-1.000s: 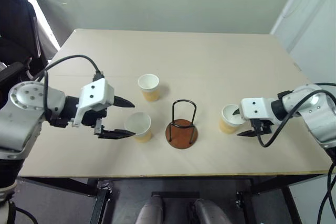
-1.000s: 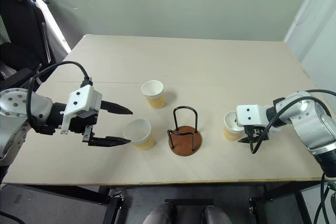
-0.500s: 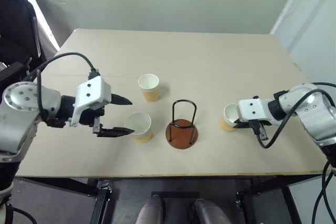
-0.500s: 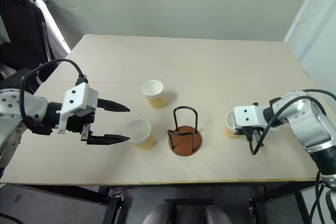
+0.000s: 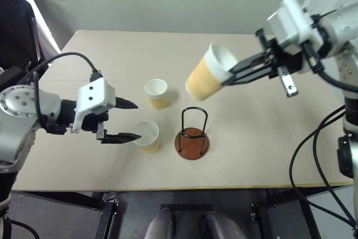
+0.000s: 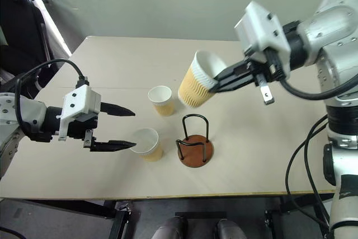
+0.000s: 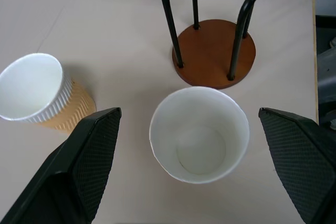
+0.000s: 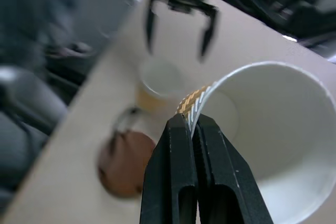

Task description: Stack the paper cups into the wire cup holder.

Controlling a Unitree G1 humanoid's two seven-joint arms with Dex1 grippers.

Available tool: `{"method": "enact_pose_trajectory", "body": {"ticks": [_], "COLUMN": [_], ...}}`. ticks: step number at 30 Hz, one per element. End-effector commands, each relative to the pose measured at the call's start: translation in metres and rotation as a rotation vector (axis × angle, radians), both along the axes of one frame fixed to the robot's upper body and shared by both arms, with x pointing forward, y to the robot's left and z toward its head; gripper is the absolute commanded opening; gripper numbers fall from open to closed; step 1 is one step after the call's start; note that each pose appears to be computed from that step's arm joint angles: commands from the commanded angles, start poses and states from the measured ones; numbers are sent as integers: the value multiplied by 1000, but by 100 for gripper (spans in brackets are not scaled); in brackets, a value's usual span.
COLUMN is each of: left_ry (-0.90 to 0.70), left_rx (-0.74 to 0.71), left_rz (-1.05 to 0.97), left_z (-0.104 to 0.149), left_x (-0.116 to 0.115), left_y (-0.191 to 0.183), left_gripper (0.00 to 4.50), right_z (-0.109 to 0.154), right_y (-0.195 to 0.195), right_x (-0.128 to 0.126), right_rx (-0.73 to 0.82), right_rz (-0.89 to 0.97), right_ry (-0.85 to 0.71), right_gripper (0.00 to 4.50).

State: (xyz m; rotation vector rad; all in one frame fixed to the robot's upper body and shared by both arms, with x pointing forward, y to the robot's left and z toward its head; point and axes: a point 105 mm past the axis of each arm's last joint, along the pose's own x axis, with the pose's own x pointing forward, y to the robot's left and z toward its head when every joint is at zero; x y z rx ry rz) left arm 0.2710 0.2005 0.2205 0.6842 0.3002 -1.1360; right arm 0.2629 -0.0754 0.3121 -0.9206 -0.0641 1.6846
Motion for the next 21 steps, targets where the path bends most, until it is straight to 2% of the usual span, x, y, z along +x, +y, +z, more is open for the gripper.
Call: {"method": "enact_pose_trajectory", "body": {"ticks": [1, 7, 16, 21], "left_ry": [-45, -40, -39, -41], "left_rx": [35, 42, 44, 42], "left_rz": [0, 12, 23, 33], "left_z": [9, 8, 7, 8], "left_x": [-4, -7, -10, -13], "left_y": [1, 3, 3, 6], "left_gripper": [450, 450, 450, 450], "right_z": [-20, -37, -40, -47], "right_y": [9, 16, 16, 13], "right_x": [-5, -2, 7, 3], "right_rx": [-59, -92, -102, -142], "right_rz": [28, 32, 12, 46], "right_ry": [-12, -8, -37, -46], "right_gripper": [2, 2, 2, 2]}}
